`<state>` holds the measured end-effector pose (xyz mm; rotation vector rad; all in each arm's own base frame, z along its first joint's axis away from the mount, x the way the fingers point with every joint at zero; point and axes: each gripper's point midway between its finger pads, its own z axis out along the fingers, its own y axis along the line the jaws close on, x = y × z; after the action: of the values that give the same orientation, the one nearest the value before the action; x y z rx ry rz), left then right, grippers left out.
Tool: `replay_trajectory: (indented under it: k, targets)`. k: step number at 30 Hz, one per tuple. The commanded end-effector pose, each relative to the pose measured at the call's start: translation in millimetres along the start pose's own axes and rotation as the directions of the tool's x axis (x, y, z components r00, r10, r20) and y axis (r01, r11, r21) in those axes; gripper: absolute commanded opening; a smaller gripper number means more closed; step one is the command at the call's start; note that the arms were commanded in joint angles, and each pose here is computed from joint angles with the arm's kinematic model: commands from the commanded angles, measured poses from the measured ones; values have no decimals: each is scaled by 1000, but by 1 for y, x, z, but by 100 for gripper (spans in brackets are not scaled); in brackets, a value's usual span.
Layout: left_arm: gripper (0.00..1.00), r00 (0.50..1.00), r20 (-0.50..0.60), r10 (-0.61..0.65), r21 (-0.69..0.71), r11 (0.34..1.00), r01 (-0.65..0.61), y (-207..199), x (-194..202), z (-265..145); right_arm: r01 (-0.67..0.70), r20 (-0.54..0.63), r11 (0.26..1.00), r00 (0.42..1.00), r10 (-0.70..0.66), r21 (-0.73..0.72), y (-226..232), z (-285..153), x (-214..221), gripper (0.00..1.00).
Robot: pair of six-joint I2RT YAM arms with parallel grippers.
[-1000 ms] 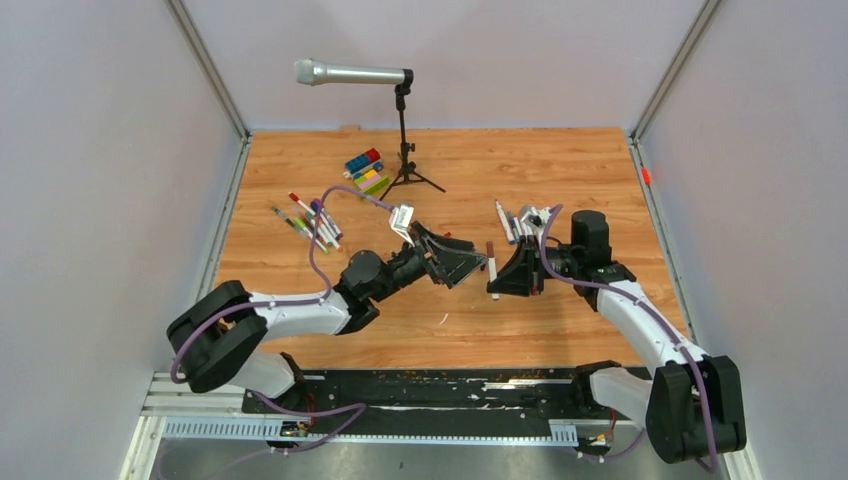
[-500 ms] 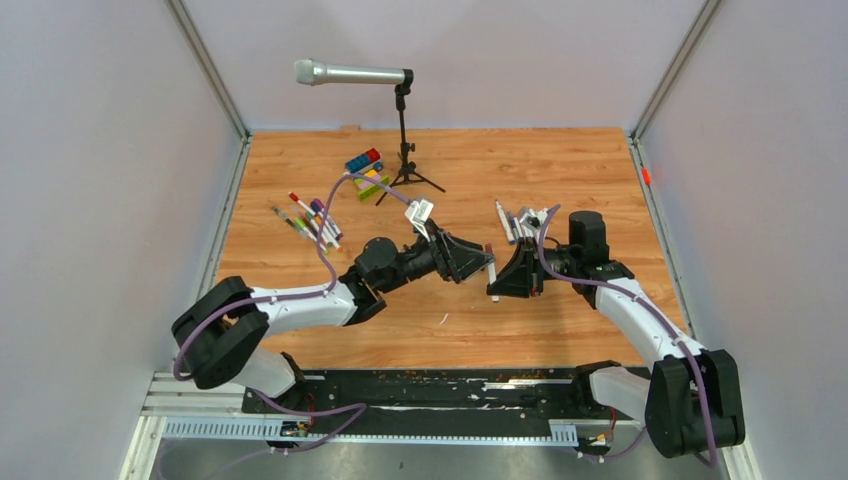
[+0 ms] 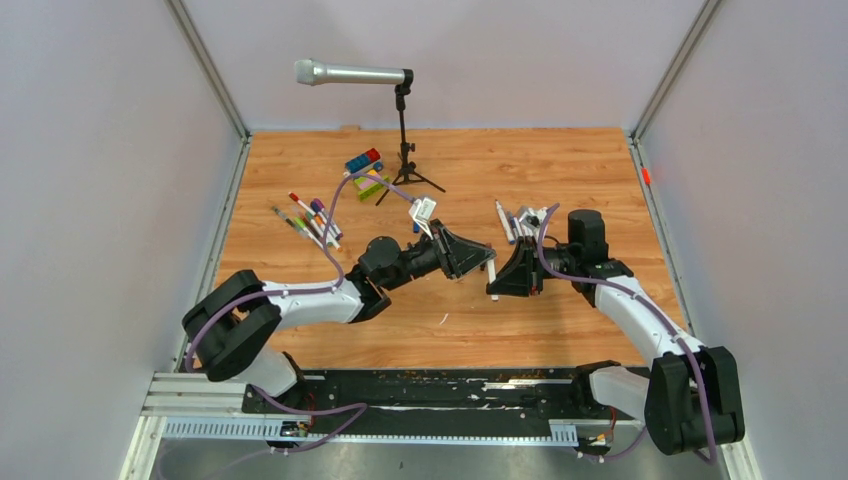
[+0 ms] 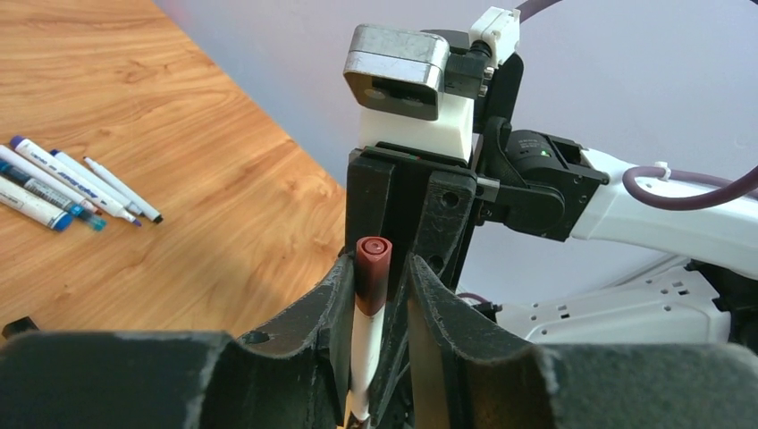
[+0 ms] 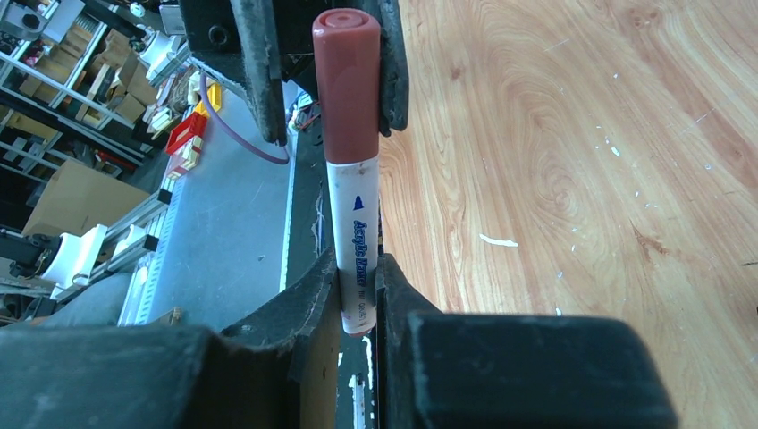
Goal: Open the pen caps
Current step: Open the pen cap from the pen.
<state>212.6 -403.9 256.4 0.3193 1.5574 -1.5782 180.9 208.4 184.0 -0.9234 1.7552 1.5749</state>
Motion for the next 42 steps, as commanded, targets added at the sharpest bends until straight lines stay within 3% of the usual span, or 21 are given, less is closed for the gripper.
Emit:
replay_trajectory:
  k: [1,4,7,8,10,13,18,23,30,35,42]
  targets:
    - [33,998,58,18,105,994,-24,-26,-20,9,56,1,998,998,-56,-30,6,1,-10,0]
    - [26,998,62,17,118,993,-25,-27,-20,9,56,0,998,998,-57,-32,6,2,-9,0]
    - [1,997,76,29,128,991,-39,-29,-26,12,51,-3,998,999,-51,-36,6,2,-8,0]
    - [0,995,92,35,126,991,-47,-28,-32,13,46,-5,998,999,-46,-37,6,3,-7,0]
    - [0,988,150,48,99,993,-63,-23,-54,15,40,-11,998,999,-40,-45,7,5,-4,0]
    - [0,945,321,67,28,996,-80,-9,-113,4,26,-22,998,999,-28,-66,9,7,0,0]
    - [0,783,607,132,-105,991,-86,8,-205,-35,-5,-49,996,999,1,-85,10,14,9,0]
    - [0,692,693,202,-195,977,-90,13,-240,-56,-33,-73,995,997,27,-92,10,19,14,0]
    - [0,610,754,242,-232,968,-98,6,-258,-78,-66,-102,995,993,58,-76,3,25,21,0]
    - [0,672,688,274,-257,958,-128,8,-241,-84,16,-120,999,993,-21,-36,-3,21,17,0]
    - [0,849,482,214,-416,909,7,65,-165,-122,150,-138,983,981,-135,105,-27,0,8,0]
